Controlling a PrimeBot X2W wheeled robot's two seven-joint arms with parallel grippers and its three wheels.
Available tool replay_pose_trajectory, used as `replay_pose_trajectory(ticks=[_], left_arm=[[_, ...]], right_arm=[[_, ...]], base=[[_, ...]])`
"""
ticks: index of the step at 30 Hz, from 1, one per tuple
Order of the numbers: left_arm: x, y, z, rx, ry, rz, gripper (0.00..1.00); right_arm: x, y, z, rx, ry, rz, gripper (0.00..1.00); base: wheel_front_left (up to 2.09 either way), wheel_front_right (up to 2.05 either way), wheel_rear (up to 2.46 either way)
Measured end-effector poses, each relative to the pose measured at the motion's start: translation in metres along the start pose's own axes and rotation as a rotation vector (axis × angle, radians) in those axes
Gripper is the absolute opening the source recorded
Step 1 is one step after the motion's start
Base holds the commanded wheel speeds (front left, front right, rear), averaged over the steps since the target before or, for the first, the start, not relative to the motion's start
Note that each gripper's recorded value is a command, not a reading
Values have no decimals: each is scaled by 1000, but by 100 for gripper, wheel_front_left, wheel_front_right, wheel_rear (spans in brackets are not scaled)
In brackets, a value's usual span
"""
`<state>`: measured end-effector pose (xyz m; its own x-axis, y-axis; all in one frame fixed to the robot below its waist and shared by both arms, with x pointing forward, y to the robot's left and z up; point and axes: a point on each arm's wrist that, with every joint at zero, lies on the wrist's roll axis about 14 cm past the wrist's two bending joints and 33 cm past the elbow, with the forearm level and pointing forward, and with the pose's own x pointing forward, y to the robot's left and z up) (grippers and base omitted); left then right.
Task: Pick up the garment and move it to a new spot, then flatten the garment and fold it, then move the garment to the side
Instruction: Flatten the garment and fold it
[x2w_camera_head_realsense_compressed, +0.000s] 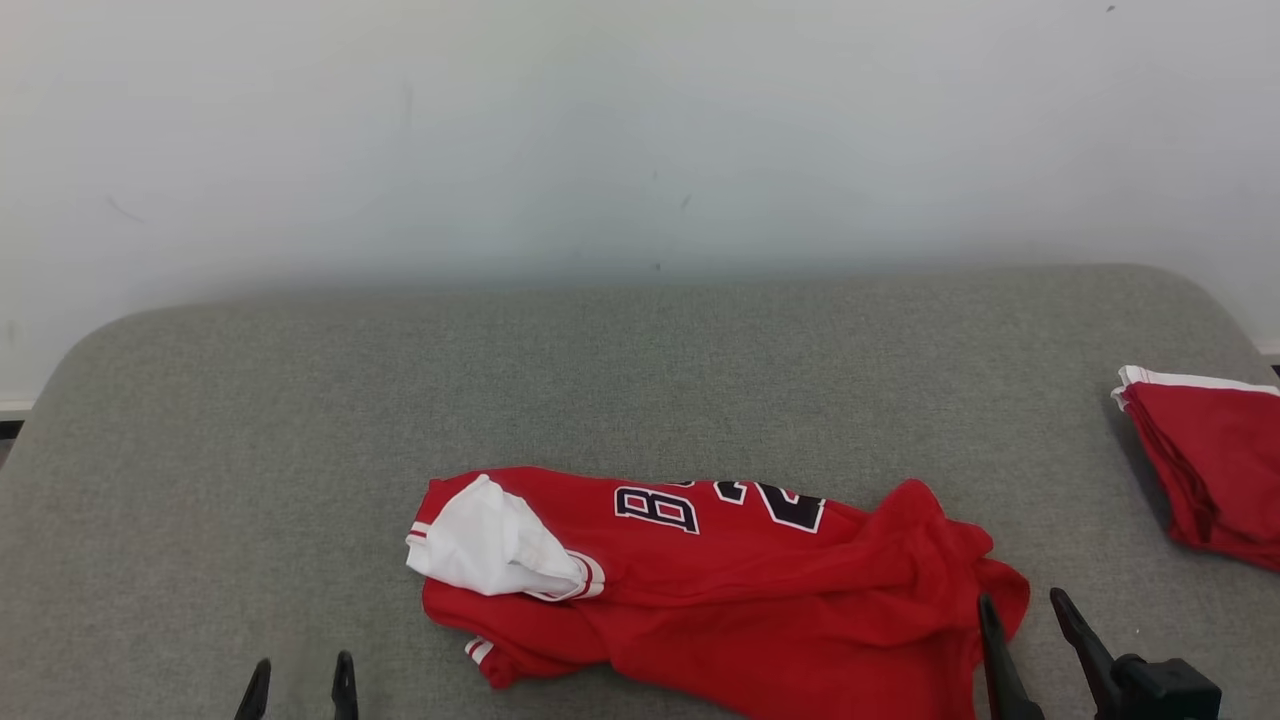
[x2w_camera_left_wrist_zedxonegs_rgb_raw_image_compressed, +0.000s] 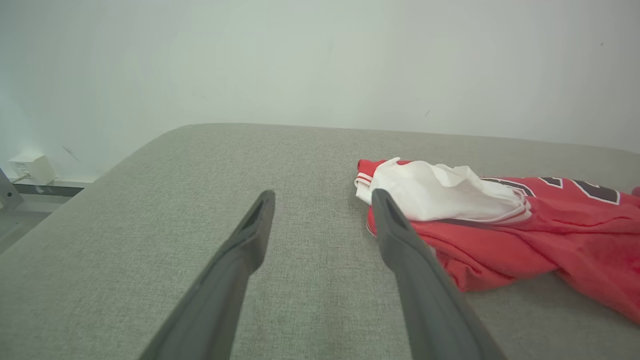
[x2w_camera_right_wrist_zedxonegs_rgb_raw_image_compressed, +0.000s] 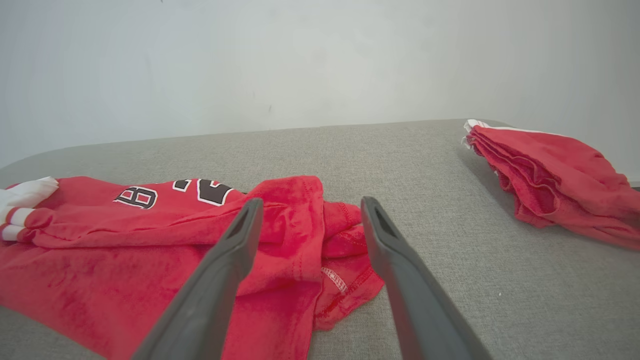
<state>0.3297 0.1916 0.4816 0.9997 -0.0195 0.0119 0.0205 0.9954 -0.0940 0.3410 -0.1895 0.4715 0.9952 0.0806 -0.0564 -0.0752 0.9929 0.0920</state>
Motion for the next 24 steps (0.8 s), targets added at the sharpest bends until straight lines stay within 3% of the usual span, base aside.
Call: replay_pose_trajectory(ticks=[7, 14, 24], left_arm=[[36, -23, 3, 46, -3, -92, 100], [101, -46, 6, 136, 52, -204, 100], [148, -68, -48, 249, 341, -316, 100]], right_arm=[[21, 4, 14, -33, 0, 36, 100], [55, 11, 28, -76, 55, 100, 100], [75, 13, 22, -92, 95, 134, 100]], base=[[0, 0, 0], [0, 0, 0], [0, 0, 0]])
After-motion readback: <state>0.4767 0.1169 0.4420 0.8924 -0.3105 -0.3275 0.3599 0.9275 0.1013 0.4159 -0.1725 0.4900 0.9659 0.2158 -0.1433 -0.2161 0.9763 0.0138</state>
